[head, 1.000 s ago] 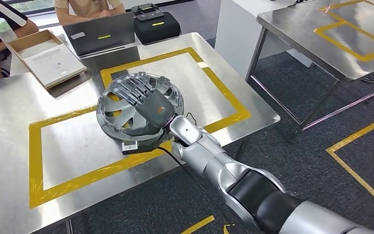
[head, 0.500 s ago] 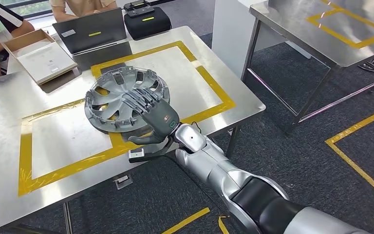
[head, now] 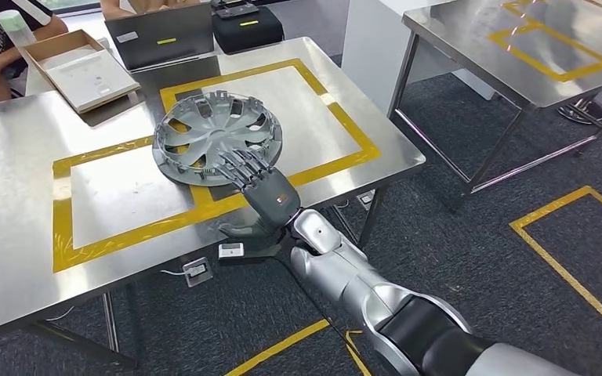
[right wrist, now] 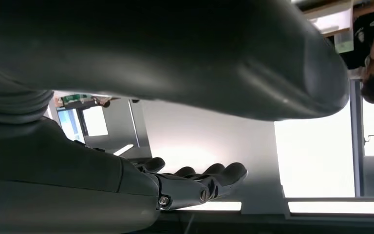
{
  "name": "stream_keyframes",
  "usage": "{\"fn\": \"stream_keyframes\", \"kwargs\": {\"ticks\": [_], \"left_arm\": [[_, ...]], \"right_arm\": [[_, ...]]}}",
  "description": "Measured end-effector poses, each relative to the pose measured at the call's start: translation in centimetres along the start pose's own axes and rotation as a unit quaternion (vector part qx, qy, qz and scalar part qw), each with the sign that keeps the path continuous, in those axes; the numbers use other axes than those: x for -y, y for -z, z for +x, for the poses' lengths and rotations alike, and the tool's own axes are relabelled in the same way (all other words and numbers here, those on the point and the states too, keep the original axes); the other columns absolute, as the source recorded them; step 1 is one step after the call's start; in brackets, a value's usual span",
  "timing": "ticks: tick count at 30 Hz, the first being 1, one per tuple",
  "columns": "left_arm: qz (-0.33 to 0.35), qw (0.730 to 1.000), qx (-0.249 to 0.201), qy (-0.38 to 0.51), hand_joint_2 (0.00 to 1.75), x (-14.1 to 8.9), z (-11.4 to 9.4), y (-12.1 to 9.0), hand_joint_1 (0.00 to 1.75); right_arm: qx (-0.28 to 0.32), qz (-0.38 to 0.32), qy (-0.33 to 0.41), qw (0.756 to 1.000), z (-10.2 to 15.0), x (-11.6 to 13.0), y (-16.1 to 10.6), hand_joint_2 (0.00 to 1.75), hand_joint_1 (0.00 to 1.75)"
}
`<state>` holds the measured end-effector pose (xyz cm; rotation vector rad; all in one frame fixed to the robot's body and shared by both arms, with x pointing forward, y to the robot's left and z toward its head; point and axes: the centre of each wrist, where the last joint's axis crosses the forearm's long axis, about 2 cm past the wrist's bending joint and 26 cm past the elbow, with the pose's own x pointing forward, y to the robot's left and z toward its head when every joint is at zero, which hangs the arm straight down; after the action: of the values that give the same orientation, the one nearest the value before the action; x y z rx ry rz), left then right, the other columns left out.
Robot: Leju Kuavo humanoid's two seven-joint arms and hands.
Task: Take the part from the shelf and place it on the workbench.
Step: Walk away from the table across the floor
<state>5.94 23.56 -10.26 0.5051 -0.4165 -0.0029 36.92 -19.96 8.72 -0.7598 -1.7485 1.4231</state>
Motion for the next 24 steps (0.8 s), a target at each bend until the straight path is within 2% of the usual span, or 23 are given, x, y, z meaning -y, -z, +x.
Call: {"fn": "stream_keyframes", "kwargs": {"ticks": [24], "left_arm": [[0.002,1.0,-0.004,-0.005,0.0,-1.5,-0.2,1.0,0.0]], "right_arm": [[-0.012,0.0,0.011,1.0,0.4,0.0,0.0,0.0,0.0]]}}
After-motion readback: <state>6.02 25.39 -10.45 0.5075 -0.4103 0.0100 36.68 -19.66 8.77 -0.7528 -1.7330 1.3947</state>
